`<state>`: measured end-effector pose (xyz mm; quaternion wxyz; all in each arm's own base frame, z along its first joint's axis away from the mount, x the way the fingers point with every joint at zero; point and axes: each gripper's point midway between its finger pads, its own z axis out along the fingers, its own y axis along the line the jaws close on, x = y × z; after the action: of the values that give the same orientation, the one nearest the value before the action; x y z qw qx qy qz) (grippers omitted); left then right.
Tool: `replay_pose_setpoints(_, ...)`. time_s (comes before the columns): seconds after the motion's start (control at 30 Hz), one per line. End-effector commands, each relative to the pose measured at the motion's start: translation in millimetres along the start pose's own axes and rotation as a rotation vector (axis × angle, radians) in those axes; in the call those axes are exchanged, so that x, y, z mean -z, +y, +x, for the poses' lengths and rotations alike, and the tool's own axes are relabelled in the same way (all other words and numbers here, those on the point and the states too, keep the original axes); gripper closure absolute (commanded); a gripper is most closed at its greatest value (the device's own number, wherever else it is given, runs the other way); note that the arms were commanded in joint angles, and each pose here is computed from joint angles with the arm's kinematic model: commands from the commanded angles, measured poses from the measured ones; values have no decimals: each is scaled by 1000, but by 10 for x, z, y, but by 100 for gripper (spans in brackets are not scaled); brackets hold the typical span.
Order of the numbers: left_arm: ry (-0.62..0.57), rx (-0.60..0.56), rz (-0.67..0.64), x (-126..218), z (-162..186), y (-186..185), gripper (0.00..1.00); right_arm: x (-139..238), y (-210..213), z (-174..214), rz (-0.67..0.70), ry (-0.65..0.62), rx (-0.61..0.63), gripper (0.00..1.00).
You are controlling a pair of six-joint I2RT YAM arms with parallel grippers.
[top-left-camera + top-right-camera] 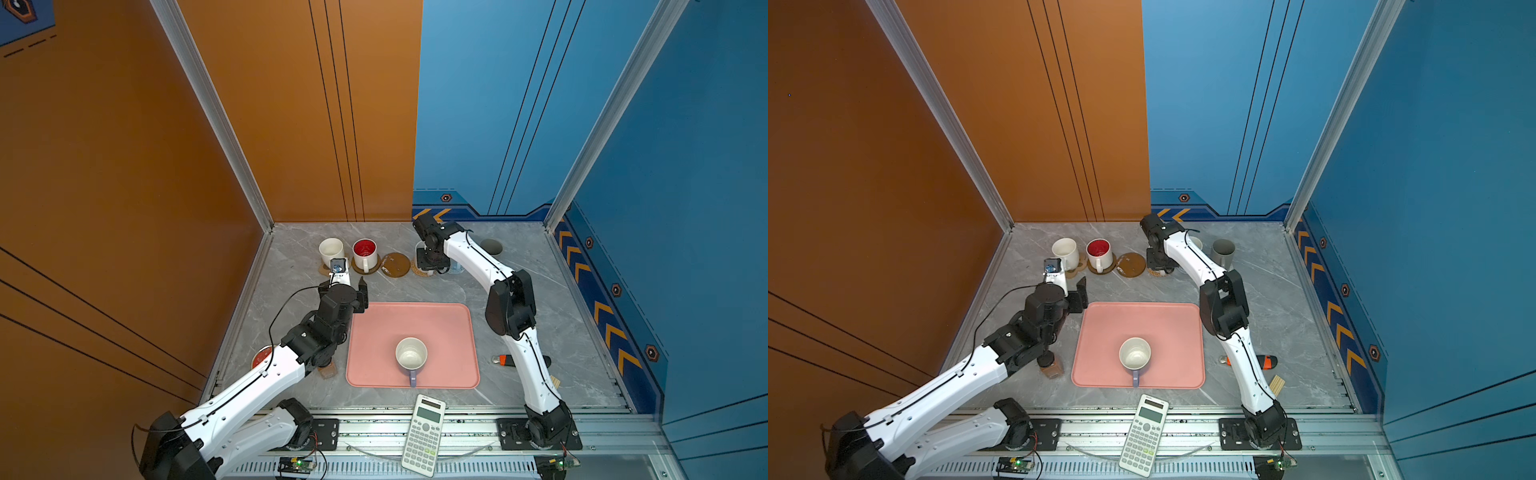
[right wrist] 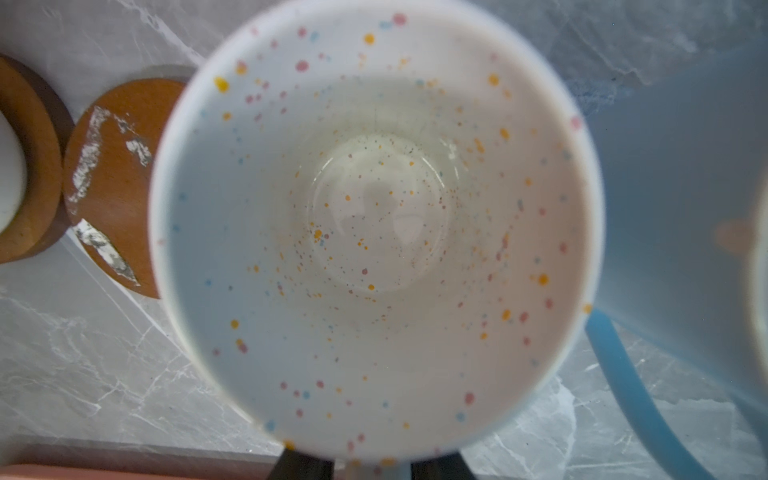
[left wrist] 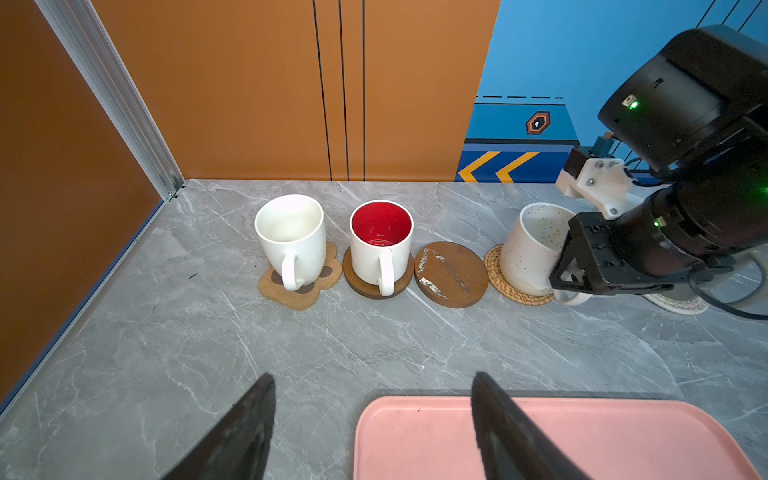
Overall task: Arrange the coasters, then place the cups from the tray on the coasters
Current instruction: 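Open the right gripper and raise it off the speckled mug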
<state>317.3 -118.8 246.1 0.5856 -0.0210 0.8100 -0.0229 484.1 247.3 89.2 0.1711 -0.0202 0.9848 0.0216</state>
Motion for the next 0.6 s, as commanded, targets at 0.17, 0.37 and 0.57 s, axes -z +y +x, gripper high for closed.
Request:
replay_pose_setpoints(0.17, 1, 1, -11, 33, 26, 70, 26, 235, 25, -7, -2, -20, 5, 47)
replay_pose_setpoints(0.37, -1, 4, -9, 36, 23, 68, 25, 438, 49, 59, 10, -43, 25, 27)
replay_pose_setpoints(0.57, 0, 5, -6, 28, 32, 60, 25, 824, 76, 162, 32, -101, 53, 25)
